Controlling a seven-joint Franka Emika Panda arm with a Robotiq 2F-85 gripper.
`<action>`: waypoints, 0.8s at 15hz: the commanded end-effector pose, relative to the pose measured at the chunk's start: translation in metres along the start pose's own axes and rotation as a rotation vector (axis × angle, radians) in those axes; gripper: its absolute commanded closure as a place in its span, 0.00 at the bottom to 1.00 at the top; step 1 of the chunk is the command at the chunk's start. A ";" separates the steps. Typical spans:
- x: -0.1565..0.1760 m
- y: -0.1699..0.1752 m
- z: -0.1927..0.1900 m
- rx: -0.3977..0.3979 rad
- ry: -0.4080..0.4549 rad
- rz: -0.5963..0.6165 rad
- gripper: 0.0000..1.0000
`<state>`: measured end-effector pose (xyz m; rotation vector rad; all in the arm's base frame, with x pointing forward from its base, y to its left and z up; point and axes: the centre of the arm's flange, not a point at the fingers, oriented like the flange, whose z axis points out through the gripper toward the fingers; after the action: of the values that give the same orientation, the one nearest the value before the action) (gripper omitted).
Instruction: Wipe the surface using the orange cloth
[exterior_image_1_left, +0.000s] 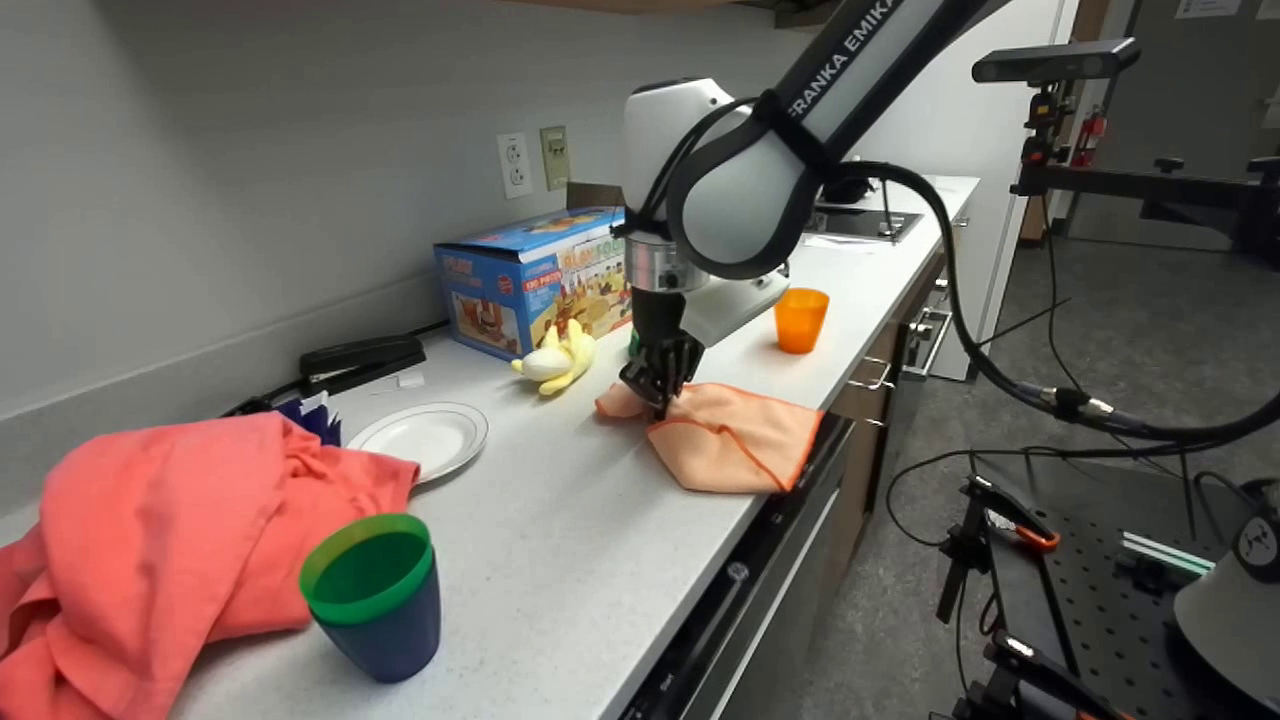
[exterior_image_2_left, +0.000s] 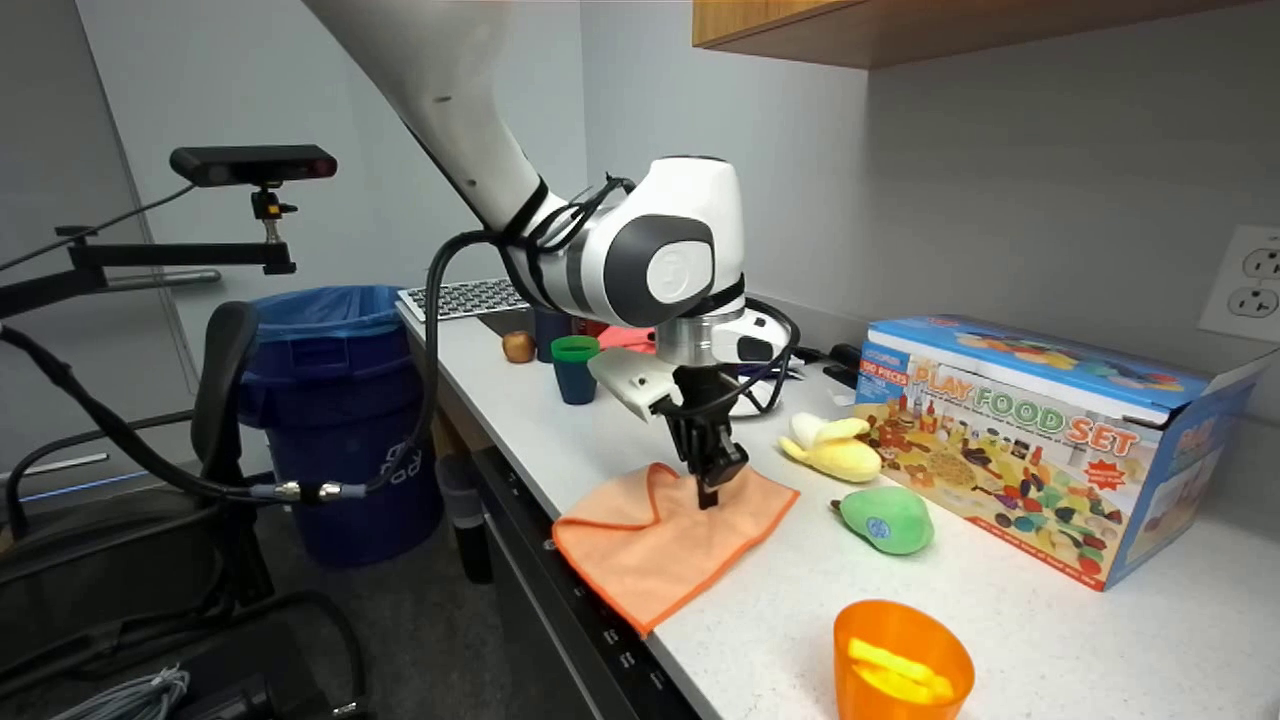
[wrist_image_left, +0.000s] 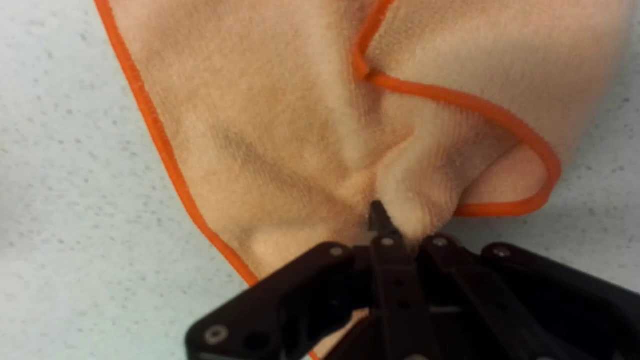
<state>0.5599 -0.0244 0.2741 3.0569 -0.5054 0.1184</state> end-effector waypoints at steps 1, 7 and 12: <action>-0.026 0.038 0.001 -0.009 0.016 0.126 0.98; -0.021 0.085 -0.015 -0.007 0.070 0.271 0.98; 0.000 0.104 -0.024 -0.008 0.111 0.328 0.98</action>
<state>0.5191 -0.1166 0.2885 2.9377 -0.9700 0.2204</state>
